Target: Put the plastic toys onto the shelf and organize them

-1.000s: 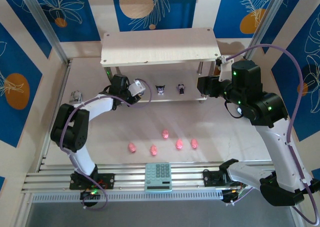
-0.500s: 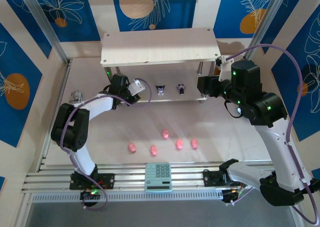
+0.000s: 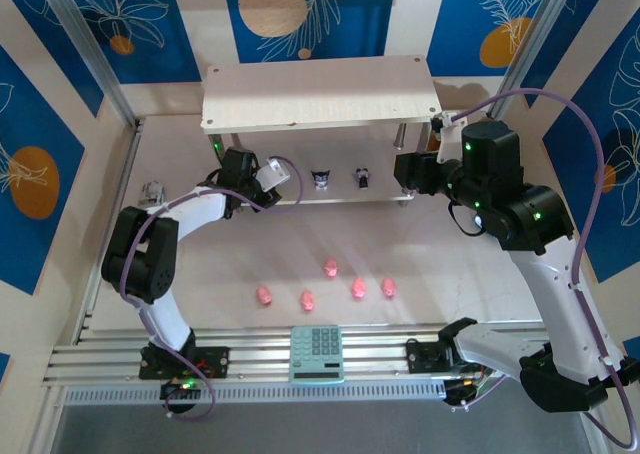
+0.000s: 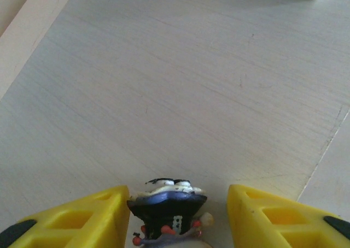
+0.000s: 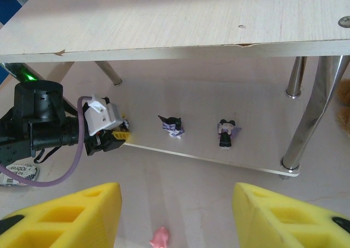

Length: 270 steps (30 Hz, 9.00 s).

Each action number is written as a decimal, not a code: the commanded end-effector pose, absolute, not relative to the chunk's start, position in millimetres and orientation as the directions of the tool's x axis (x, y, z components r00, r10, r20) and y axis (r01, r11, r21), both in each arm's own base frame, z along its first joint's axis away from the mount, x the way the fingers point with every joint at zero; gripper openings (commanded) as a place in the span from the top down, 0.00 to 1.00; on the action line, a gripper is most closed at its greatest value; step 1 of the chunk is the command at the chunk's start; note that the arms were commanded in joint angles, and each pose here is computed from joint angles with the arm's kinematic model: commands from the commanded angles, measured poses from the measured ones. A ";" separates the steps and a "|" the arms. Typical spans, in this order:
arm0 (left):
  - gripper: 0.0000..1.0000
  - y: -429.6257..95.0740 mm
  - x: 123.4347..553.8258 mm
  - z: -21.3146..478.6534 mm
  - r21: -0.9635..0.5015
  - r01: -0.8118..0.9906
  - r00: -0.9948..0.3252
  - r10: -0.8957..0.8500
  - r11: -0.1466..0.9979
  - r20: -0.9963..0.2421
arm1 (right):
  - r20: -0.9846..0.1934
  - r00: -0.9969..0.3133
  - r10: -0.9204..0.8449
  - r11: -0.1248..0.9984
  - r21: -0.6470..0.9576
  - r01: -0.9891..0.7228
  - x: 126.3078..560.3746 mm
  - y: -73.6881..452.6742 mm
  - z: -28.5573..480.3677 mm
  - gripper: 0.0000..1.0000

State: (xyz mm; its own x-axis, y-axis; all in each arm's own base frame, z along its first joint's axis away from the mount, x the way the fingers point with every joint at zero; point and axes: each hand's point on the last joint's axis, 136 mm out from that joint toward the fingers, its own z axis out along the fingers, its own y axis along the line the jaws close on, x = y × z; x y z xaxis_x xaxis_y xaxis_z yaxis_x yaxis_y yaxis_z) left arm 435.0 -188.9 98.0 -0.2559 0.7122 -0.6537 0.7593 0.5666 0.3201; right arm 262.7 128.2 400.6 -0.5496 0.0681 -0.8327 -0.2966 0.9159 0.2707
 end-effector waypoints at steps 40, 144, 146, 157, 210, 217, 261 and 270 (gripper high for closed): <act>0.52 -121.7 312.2 290.9 0.062 0.344 -0.437 0.218 0.937 -0.873 | -0.702 -0.384 -0.599 0.565 -0.031 -0.825 209.5 268.0 273.4 0.46; 0.49 -58.5 276.5 249.3 -0.536 0.196 -0.700 -0.265 0.821 -0.663 | -0.597 -0.378 -0.708 0.534 -0.101 -0.840 297.8 348.8 193.4 0.63; 0.47 -72.7 267.5 240.5 -0.537 0.218 -0.727 -0.232 0.815 -0.646 | -0.603 -0.409 -0.685 0.580 -0.110 -0.807 301.6 340.5 206.0 0.58; 0.42 -135.3 242.9 170.4 -0.371 0.342 -0.838 0.102 0.863 -0.535 | -0.615 -0.619 -0.489 0.771 0.028 -0.636 302.8 297.3 245.5 0.45; 0.46 -212.0 314.8 34.2 -0.229 0.142 -0.953 0.071 0.963 -0.293 | -0.752 -0.642 -0.146 0.859 0.226 -0.460 291.2 161.4 269.5 0.39; 0.61 -213.1 311.9 34.4 -0.211 0.195 -0.947 0.127 0.958 -0.296 | -0.743 -0.655 -0.138 0.856 0.243 -0.456 289.1 160.9 267.5 0.39; 0.60 -305.1 181.4 302.2 -0.345 0.938 -0.310 0.483 0.017 -0.819 | -0.228 -0.962 -0.151 0.314 0.912 -0.266 223.8 284.6 291.9 0.34; 0.60 -299.8 176.6 295.0 -0.330 0.944 -0.293 0.525 0.024 -0.799 | -0.250 -0.952 -0.175 0.271 0.918 -0.291 220.8 284.2 308.9 0.33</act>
